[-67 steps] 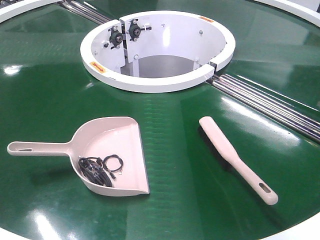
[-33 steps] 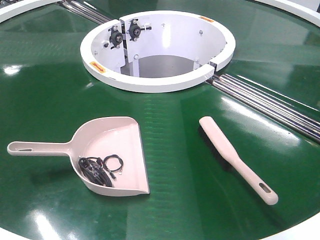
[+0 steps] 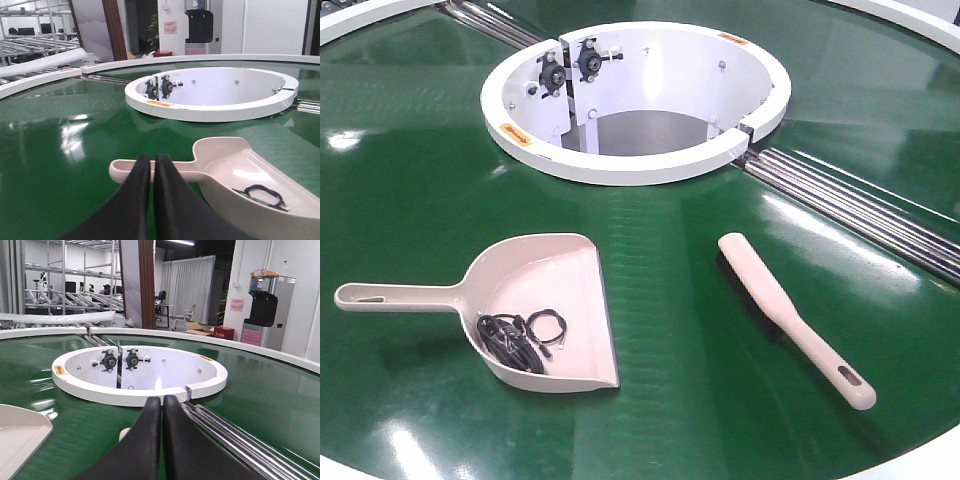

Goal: Clean and inspect green conveyor with broom and dustpan

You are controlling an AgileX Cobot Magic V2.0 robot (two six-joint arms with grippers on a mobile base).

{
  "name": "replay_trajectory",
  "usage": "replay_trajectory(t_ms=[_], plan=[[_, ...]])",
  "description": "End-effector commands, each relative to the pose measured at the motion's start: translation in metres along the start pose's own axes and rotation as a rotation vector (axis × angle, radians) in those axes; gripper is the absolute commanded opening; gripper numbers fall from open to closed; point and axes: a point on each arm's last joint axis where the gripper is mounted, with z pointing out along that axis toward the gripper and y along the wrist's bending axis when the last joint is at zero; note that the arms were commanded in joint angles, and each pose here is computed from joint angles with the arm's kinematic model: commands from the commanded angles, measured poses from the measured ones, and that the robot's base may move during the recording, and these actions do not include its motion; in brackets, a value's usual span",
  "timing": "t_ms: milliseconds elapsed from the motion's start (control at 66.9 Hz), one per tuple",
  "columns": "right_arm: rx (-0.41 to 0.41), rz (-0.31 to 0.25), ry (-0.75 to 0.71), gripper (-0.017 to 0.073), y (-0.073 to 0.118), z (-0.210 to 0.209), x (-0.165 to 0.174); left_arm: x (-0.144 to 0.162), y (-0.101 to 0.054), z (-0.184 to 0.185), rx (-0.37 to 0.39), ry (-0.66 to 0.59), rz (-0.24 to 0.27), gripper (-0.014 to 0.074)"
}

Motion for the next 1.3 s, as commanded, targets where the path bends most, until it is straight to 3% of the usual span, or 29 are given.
replay_trajectory(t_ms=[0, 971, 1121, 1285], plan=[[0.016, -0.008, -0.095, -0.0008, -0.002, 0.0, -0.016, -0.004, 0.0, -0.001, -0.008, -0.075, -0.011, -0.0006], [0.016, -0.008, -0.092, -0.0008, -0.002, 0.0, -0.016, -0.004, 0.0, -0.001, -0.006, -0.074, -0.012, -0.0006], [0.04, -0.061, -0.061, -0.0008, -0.003, 0.0, -0.013, -0.004, 0.0, -0.001, -0.006, -0.074, -0.012, -0.0006], [0.129, 0.031, 0.031, -0.0008, -0.008, 0.0, 0.002, -0.004, 0.0, -0.001, -0.006, -0.074, -0.012, -0.0006]])
